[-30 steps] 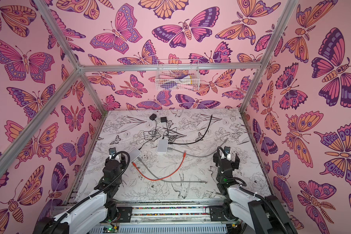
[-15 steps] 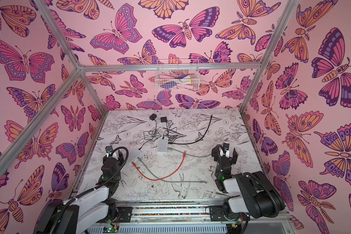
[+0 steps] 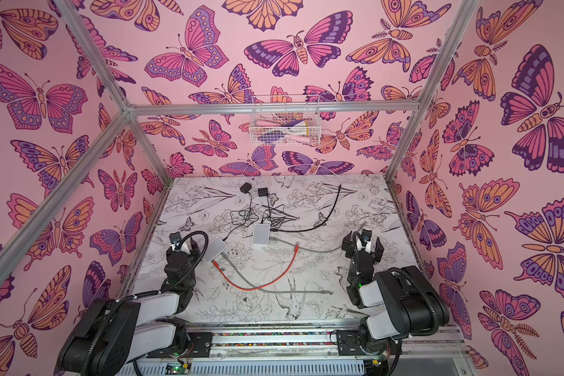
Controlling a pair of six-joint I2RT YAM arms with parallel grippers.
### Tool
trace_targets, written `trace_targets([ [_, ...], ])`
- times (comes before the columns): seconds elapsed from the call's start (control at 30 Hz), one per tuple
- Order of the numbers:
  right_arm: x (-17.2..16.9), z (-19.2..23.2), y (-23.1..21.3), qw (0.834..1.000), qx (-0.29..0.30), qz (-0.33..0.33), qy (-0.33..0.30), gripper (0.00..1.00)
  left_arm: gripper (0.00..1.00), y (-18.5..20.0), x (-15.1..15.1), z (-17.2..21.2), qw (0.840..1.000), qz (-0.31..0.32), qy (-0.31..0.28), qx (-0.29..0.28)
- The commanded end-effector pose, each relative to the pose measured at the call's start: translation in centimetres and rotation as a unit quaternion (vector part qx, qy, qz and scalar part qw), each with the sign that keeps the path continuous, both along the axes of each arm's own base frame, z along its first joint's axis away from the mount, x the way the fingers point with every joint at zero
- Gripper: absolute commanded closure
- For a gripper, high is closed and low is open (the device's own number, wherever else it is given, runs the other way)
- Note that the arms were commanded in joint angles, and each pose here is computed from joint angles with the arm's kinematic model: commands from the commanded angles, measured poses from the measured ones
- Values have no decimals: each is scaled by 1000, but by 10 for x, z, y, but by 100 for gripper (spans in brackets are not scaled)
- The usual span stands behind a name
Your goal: Insert the plug into the switch port
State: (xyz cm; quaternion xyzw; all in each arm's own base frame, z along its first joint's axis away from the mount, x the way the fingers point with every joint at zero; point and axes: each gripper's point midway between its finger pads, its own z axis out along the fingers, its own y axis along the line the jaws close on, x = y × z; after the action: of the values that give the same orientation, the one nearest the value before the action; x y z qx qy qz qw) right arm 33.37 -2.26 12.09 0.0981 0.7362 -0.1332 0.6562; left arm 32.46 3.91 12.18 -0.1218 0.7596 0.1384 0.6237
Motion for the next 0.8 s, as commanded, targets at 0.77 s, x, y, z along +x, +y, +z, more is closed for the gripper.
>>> trace_targets([
  [0.77,46,-15,12,997,6,42,72,1,1,-46,39,-23,988,-144,10,50],
])
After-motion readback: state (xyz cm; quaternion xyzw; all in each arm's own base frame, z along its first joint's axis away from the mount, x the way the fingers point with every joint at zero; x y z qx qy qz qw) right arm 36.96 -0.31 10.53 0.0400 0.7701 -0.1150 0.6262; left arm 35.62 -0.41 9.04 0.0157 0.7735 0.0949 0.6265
